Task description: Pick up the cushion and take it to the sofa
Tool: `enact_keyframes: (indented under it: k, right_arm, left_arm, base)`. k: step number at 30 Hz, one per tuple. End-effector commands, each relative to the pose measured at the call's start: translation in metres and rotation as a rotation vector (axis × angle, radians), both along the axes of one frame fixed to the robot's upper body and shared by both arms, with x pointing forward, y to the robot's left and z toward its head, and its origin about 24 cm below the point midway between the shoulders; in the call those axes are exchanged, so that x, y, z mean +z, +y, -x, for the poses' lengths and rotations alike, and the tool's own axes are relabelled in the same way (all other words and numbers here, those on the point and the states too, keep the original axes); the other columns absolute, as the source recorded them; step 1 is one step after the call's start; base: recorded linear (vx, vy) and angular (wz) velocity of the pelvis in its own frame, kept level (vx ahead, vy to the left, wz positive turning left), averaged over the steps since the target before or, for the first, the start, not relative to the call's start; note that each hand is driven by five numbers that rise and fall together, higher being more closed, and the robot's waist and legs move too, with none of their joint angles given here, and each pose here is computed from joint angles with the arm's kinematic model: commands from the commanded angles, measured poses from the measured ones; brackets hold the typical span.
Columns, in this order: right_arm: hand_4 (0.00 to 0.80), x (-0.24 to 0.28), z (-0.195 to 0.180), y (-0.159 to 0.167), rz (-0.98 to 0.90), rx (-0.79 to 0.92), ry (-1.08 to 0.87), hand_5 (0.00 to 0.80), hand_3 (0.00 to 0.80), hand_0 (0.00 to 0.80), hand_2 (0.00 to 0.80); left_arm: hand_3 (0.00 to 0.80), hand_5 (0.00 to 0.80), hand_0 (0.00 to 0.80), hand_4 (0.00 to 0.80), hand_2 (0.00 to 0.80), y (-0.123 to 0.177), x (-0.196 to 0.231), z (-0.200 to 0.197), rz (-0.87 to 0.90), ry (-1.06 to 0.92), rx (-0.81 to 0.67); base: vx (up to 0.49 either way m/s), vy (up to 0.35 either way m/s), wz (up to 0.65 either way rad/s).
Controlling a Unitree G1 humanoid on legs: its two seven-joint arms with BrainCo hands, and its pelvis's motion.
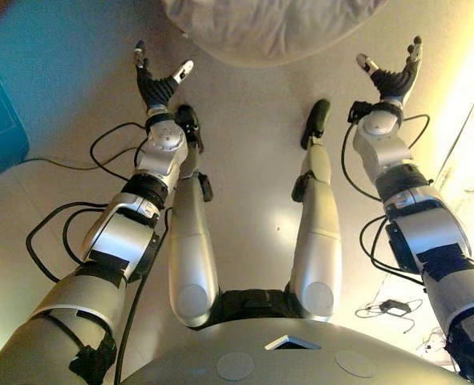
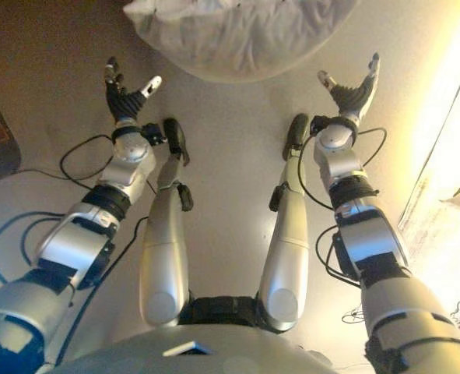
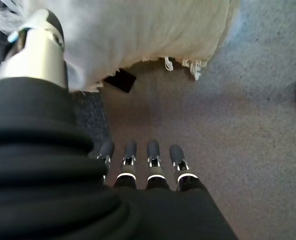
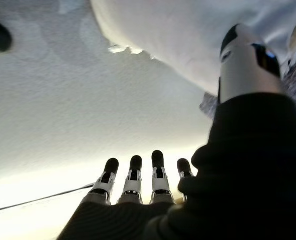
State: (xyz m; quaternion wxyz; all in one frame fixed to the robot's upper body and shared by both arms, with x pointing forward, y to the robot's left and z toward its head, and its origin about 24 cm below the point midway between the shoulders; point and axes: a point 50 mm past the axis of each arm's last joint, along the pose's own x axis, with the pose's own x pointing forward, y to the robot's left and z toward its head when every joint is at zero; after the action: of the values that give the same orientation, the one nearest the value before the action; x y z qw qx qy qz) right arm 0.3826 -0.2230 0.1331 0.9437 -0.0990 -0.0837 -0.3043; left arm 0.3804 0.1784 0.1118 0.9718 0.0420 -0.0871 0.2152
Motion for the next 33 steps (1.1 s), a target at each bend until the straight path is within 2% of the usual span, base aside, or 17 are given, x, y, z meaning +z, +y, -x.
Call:
enact_keyframes:
  k: [1,9,10,11,12,14,17,21,27,33]
  right_arm:
    - [0.0,0.015,0.017,-0.014,0.108,0.003,-0.169,0.0,0.0,0.0,0.0]
    - [0.0,0.053,0.032,-0.005,0.189,0.103,-0.329,0.0,0.0,0.0,0.0]
    - [0.0,0.056,0.031,-0.005,0.192,0.112,-0.328,0.0,0.0,0.0,0.0]
    - [0.0,0.058,0.028,-0.005,0.185,0.133,-0.328,0.0,0.0,0.0,0.0]
    - [0.0,0.065,0.022,-0.005,0.162,0.169,-0.333,0.0,0.0,0.0,0.0]
    - [0.0,0.071,0.015,-0.004,0.139,0.202,-0.343,0.0,0.0,0.0,0.0]
    - [0.0,0.086,0.006,0.009,0.124,0.271,-0.377,0.0,0.0,0.0,0.0]
    - [0.0,0.108,0.0,0.017,0.075,0.363,-0.415,0.0,0.0,0.0,0.0]
    - [0.0,0.124,-0.006,0.029,-0.019,0.504,-0.433,0.0,0.0,0.0,0.0]
    - [0.0,0.151,-0.01,0.062,-0.08,0.707,-0.482,0.0,0.0,0.0,0.0]
  left_arm:
    - [0.0,0.0,0.0,0.0,0.0,0.017,0.022,0.004,0.078,-0.148,0.065]
    - [0.0,0.0,0.0,0.0,0.0,0.008,0.04,0.018,0.031,-0.285,0.012]
    - [0.0,0.0,0.0,0.0,0.0,0.012,0.031,0.015,0.077,-0.177,0.057]
    - [0.0,0.0,0.0,0.0,0.0,0.016,0.037,0.012,0.093,-0.204,-0.001]
    - [0.0,0.0,0.0,0.0,0.0,0.024,0.042,0.008,0.002,-0.205,0.076]
    - [0.0,0.0,0.0,0.0,0.0,0.025,0.049,0.002,-0.04,-0.215,0.06]
    - [0.0,0.0,0.0,0.0,0.0,0.017,0.069,-0.006,-0.083,-0.268,0.02]
    - [0.0,0.0,0.0,0.0,0.0,0.014,0.108,-0.013,-0.063,-0.362,-0.041]
    - [0.0,0.0,0.0,0.0,0.0,0.015,0.143,-0.02,-0.035,-0.406,-0.099]
    - [0.0,0.0,0.0,0.0,0.0,-0.02,0.177,-0.024,-0.042,-0.44,-0.273]
  base:
    - [0.006,0.05,0.11]
    - [0.014,0.023,0.05]
    - [0.059,0.014,0.03]
    - [0.058,0.038,0.07]
    - [0.036,0.04,0.11]
    - [0.022,-0.007,0.1]
    - [0.018,-0.037,0.07]
    - [0.014,0.017,0.05]
    - [-0.007,0.039,-0.08]
    - [-0.012,0.045,-0.05]
